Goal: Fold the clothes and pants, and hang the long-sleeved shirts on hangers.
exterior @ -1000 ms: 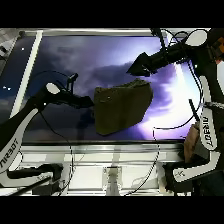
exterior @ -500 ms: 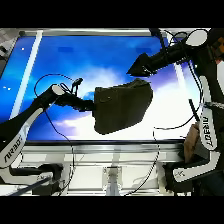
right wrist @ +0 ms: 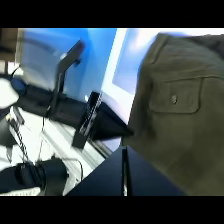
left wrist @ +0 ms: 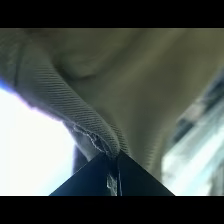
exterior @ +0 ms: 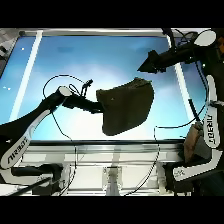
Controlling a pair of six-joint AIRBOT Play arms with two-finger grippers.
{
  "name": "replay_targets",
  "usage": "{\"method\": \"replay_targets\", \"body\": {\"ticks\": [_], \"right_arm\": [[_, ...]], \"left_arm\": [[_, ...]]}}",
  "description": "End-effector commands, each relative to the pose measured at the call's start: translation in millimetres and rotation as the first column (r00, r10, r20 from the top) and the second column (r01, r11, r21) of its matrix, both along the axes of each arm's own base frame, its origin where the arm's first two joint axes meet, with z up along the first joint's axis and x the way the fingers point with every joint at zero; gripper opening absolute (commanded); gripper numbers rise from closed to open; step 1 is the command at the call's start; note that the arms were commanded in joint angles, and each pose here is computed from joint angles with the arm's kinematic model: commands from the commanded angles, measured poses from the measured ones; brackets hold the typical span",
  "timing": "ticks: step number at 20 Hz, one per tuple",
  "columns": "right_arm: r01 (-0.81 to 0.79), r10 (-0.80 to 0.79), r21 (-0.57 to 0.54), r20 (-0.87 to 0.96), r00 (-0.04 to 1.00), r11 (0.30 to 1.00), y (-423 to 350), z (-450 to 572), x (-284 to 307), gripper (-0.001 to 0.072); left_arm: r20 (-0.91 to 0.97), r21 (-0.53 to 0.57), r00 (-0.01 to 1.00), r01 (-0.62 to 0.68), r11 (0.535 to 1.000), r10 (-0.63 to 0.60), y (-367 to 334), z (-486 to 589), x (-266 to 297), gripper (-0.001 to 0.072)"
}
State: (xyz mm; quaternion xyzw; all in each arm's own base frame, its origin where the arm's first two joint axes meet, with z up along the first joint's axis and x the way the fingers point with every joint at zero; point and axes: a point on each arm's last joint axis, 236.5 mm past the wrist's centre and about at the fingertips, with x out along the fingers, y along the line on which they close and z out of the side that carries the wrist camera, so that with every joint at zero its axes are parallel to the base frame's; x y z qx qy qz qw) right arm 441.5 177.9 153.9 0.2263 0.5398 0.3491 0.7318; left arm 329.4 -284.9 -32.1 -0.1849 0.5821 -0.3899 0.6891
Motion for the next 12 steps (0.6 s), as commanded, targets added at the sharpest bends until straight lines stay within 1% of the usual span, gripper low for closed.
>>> {"method": "replay_targets", "body": {"ticks": [1, 2, 4, 6, 8, 10, 12], "right_arm": [[0.070, -0.070, 0.001, -0.065, 0.995, 0.998, -27.7, -22.9, 5.3, 0.0015], [0.085, -0.084, 0.001, -0.093, 0.992, 0.996, -33.1, -33.4, 4.4, 0.0016], [0.113, -0.112, -0.004, -0.150, 0.982, 0.994, -40.4, -55.9, 1.2, 0.0015], [0.144, -0.142, -0.008, -0.196, 0.970, 0.990, -44.3, -77.3, -3.0, 0.0015], [0.200, -0.202, -0.028, -0.200, 0.959, 0.979, -51.8, -94.4, -5.5, 0.0015], [0.233, -0.235, -0.035, -0.209, 0.949, 0.972, -59.5, -105.2, -17.0, 0.0015], [0.265, -0.268, -0.042, -0.221, 0.938, 0.963, -65.5, -112.7, -33.0, 0.0015]], "left_arm": [[0.054, -0.215, 0.994, -0.077, 0.974, 0.090, -49.6, 41.9, 16.8, 0.0020], [0.071, -0.243, 0.991, -0.093, 0.965, 0.113, -60.5, 47.8, 20.1, 0.0020], [0.081, -0.275, 0.991, -0.084, 0.958, 0.111, -84.4, 47.8, 13.7, 0.0020], [0.047, -0.259, 0.997, -0.049, 0.965, 0.063, -103.8, 29.7, -5.4, 0.0019], [-0.003, -0.245, 1.000, -0.030, 0.969, 0.030, -121.0, 8.1, -23.3, 0.0020], [-0.011, -0.278, 0.999, -0.042, 0.960, 0.041, -133.8, 4.2, -20.8, 0.0020], [0.014, -0.333, 0.998, -0.056, 0.941, 0.064, -145.0, 17.0, -3.2, 0.0019]]}}
